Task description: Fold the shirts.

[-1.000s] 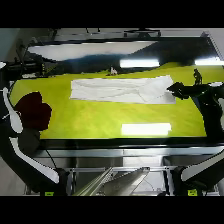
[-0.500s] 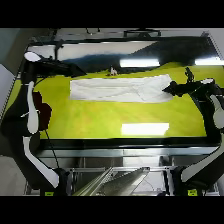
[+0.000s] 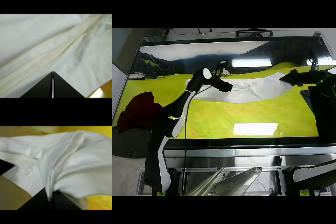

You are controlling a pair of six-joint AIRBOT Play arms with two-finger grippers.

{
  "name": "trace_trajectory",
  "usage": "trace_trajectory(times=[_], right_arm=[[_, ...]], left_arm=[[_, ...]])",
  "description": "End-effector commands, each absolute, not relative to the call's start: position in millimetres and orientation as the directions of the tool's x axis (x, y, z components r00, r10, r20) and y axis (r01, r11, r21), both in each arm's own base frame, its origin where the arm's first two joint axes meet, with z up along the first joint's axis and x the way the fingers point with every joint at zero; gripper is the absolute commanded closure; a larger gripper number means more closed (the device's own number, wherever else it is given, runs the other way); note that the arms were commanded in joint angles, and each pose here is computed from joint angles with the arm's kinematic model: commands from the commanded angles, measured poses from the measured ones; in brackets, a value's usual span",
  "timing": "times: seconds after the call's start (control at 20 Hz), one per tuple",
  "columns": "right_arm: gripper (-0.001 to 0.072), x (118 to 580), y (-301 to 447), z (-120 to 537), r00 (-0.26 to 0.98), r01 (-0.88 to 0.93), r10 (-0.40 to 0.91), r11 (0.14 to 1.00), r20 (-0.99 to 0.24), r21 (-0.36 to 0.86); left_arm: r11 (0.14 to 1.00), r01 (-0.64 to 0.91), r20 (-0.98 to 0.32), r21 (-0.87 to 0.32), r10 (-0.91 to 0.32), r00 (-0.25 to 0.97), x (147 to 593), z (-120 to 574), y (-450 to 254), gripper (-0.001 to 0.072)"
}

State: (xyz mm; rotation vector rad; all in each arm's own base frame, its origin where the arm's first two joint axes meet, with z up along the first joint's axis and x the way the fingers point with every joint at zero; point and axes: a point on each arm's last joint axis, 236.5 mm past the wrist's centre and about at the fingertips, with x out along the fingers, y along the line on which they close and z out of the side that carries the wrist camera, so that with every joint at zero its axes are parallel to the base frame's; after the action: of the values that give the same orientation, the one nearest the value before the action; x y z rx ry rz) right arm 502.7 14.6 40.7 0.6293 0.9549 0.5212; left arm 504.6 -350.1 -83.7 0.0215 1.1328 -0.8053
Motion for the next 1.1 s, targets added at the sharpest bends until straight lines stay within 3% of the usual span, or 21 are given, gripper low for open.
trace_trajectory(times=[0.0,0.3,0.5,0.65,0.9,0.95,1.0,1.05], right_arm=[[0.0697,487,21,86,0.497,-0.204,0.667,0.711,-0.554,0.673],[0.0697,484,28,95,0.492,-0.209,0.687,0.69,-0.536,0.693],[0.0698,501,70,138,0.527,-0.284,0.76,0.579,-0.38,0.765],[0.0697,522,171,151,0.527,-0.376,0.79,0.547,-0.313,0.748],[0.0696,508,417,92,0.484,-0.56,0.845,0.498,-0.227,0.662],[0.0664,499,462,68,0.488,-0.575,0.845,0.501,-0.221,0.646],[0.0362,490,499,44,0.497,-0.557,0.84,0.501,-0.217,0.662],[0.0134,480,527,28,0.488,-0.555,0.847,0.489,-0.212,0.673]], left_arm=[[0.715,0.609,-0.806,-0.342,-0.557,0.201,496,-104,-385,0.0688],[0.698,0.574,-0.766,-0.427,-0.617,0.18,493,-82,-394,0.0689],[0.659,0.599,-0.759,-0.455,-0.639,0.126,485,20,-339,0.0689],[0.689,0.557,-0.704,-0.463,-0.668,0.242,488,98,-278,0.0688],[0.596,0.504,-0.534,-0.625,-0.798,0.281,473,157,-240,0.0688],[0.591,0.491,-0.528,-0.64,-0.802,0.278,470,153,-236,0.0688],[0.586,0.479,-0.527,-0.654,-0.807,0.268,467,146,-234,0.0688],[0.593,0.461,-0.537,-0.661,-0.802,0.261,464,138,-230,0.0688]])
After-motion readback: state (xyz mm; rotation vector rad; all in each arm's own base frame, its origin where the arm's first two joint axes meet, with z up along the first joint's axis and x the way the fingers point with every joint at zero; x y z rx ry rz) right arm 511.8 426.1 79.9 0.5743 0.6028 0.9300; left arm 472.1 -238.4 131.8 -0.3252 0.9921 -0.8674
